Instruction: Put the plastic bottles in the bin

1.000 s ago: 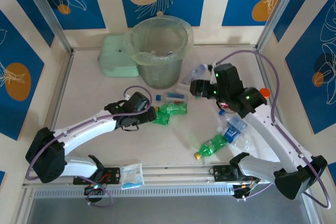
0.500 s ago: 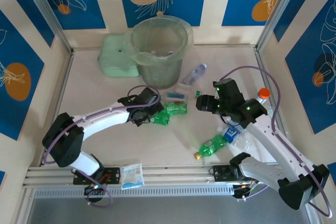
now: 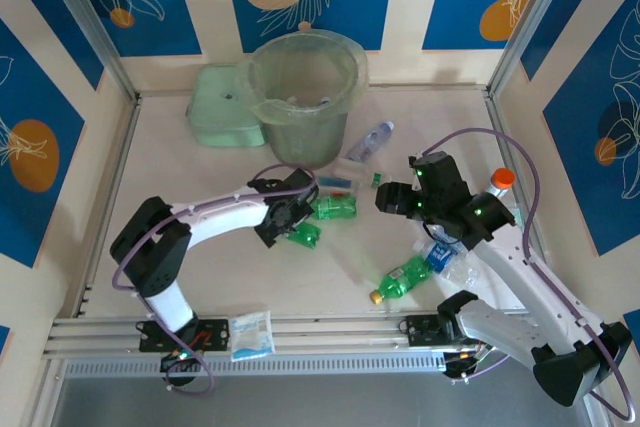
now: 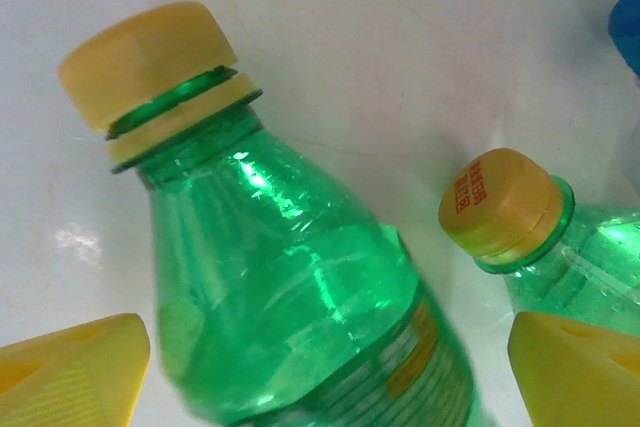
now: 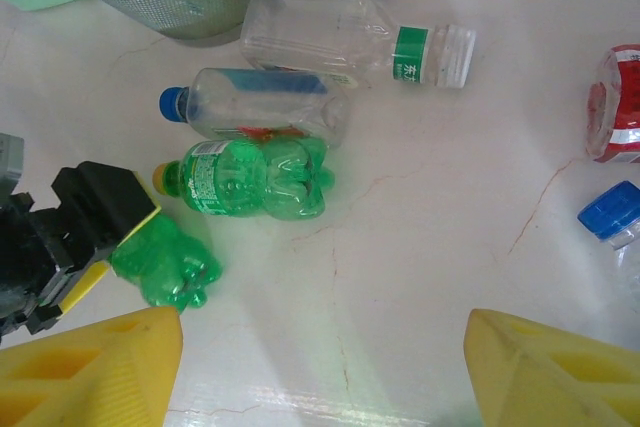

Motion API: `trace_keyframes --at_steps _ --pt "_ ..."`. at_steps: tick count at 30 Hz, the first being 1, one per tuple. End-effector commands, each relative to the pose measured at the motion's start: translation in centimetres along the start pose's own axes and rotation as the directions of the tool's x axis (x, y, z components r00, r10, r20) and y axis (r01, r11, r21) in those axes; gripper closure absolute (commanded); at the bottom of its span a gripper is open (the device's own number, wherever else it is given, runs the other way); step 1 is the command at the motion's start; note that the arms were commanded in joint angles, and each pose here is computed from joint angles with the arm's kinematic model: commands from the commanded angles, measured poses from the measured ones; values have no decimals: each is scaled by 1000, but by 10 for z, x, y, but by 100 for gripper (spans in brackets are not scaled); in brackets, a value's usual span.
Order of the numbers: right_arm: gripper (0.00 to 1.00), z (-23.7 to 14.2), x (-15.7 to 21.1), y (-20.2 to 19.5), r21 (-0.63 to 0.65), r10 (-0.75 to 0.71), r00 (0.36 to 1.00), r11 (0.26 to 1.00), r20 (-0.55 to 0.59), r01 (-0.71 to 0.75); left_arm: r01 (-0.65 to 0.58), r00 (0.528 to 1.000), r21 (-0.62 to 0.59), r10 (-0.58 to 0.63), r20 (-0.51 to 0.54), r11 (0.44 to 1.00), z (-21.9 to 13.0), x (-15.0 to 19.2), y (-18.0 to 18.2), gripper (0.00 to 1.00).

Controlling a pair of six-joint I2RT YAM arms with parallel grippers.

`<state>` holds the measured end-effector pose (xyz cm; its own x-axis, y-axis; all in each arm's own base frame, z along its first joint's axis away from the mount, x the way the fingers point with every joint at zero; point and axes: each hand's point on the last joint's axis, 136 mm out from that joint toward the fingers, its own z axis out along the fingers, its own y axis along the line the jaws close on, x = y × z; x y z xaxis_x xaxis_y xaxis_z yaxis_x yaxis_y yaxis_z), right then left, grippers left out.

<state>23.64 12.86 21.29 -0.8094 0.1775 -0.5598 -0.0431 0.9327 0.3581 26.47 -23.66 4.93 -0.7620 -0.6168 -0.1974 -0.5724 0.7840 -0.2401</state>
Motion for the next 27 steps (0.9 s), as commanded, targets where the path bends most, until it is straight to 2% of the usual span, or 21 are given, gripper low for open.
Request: trace_keyframes --at_steps 1,4,12,15,27 --pt "25 -2 7 -7 20 4 1000 1000 -7 -4 6 1000 -31 -5 18 999 3 -2 -3 7" --pt "25 -3 9 -10 26 6 1000 1000 -13 -6 -21 1000 -44 21 14 999 8 -1 -5 11" --pt "25 -12 12 -20 40 15 1000 999 1 -15 -38 999 -113 38 -3 993 21 6 25 13" --pt "26 -14 9 -20 39 20 1000 999 10 -20 -55 998 -130 54 -7 990 23 8 33 18" --pt "27 -19 5 -21 37 28 999 999 31 -29 -78 996 -141 83 28 987 13 1 48 31"
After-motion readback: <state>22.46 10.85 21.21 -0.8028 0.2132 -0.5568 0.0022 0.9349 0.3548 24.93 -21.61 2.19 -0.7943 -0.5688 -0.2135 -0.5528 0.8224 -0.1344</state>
